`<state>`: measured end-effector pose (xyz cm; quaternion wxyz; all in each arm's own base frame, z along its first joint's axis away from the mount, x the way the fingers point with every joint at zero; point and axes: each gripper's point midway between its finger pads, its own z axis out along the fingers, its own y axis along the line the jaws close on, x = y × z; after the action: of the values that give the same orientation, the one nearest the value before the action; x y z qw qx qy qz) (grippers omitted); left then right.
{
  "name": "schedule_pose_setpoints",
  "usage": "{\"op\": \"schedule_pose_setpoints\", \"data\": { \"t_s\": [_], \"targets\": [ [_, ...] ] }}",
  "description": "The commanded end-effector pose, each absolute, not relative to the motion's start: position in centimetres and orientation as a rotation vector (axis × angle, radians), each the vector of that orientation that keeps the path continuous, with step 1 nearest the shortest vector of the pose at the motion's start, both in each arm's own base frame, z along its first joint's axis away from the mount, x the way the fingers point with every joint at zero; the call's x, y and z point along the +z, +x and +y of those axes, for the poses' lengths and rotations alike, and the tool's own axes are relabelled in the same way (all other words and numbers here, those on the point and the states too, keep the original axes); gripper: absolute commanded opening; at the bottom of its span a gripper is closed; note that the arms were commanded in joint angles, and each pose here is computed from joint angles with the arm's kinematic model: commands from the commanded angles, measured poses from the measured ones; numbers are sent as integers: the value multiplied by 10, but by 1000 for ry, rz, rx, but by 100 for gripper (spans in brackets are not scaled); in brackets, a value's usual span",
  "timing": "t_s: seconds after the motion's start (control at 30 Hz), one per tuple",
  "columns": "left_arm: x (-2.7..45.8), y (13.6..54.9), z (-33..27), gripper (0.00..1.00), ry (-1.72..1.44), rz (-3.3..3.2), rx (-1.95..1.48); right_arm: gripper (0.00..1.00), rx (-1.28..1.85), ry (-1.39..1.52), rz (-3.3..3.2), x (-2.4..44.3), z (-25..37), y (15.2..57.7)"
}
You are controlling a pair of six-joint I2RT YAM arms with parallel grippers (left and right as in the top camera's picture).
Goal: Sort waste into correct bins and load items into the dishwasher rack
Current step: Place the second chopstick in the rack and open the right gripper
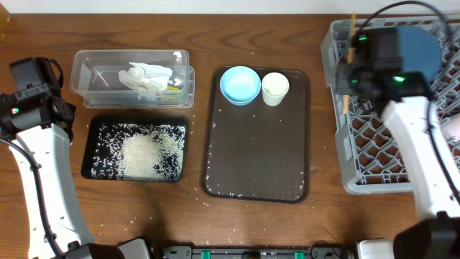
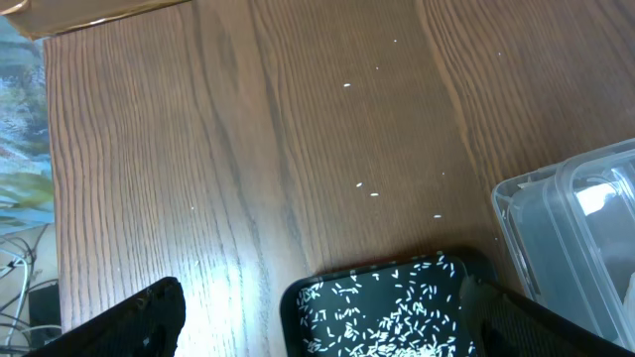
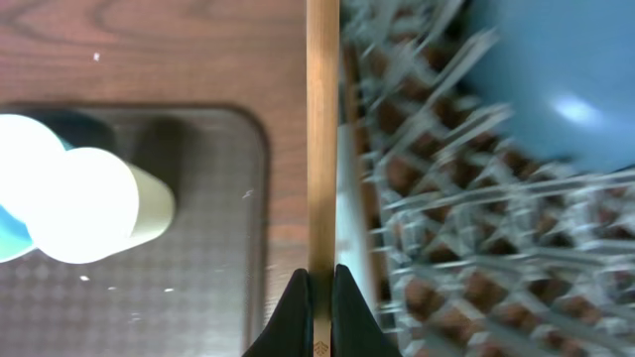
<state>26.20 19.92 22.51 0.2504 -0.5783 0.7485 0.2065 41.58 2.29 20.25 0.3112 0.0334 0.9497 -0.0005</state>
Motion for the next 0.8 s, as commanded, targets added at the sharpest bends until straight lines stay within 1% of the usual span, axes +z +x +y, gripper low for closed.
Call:
{"op": "schedule_pose_setpoints", "data": {
  "t_s": [0.0, 0.17, 0.37, 0.4, 0.43, 0.5, 0.53, 0.6, 0.63, 0.73, 0.77],
  "targets": [
    [225, 261, 201, 91, -1566, 2048, 577, 1, -26, -38, 2540, 192, 6, 416],
    [225, 261, 201, 91, -1566, 2048, 577, 1, 19, 30, 2589, 170, -15, 422],
    [225, 261, 201, 91, -1566, 2048, 577, 1, 45, 44, 2660, 136, -18, 428],
    [225, 261, 201, 91, -1566, 2048, 577, 3, 46, 45, 2670, 133, -18, 428],
    [225, 261, 201, 91, -1566, 2048, 577, 6, 47, 45, 2680, 129, -17, 428],
    [225, 261, 201, 91, -1566, 2048, 577, 17, 49, 45, 2692, 126, -17, 427],
    [225, 261, 201, 91, -1566, 2048, 577, 26, 54, 45, 2695, 125, -17, 426],
    [225, 261, 201, 91, -1566, 2048, 577, 41, 62, 50, 2698, 127, -15, 424],
    [225, 261, 201, 91, -1566, 2048, 577, 44, 65, 61, 2699, 128, -14, 423],
    [225, 261, 201, 91, -1566, 2048, 577, 63, 115, 56, 2695, 136, -7, 418],
    [225, 261, 201, 91, -1566, 2048, 577, 65, 140, 51, 2689, 140, -4, 417]
  ]
}}
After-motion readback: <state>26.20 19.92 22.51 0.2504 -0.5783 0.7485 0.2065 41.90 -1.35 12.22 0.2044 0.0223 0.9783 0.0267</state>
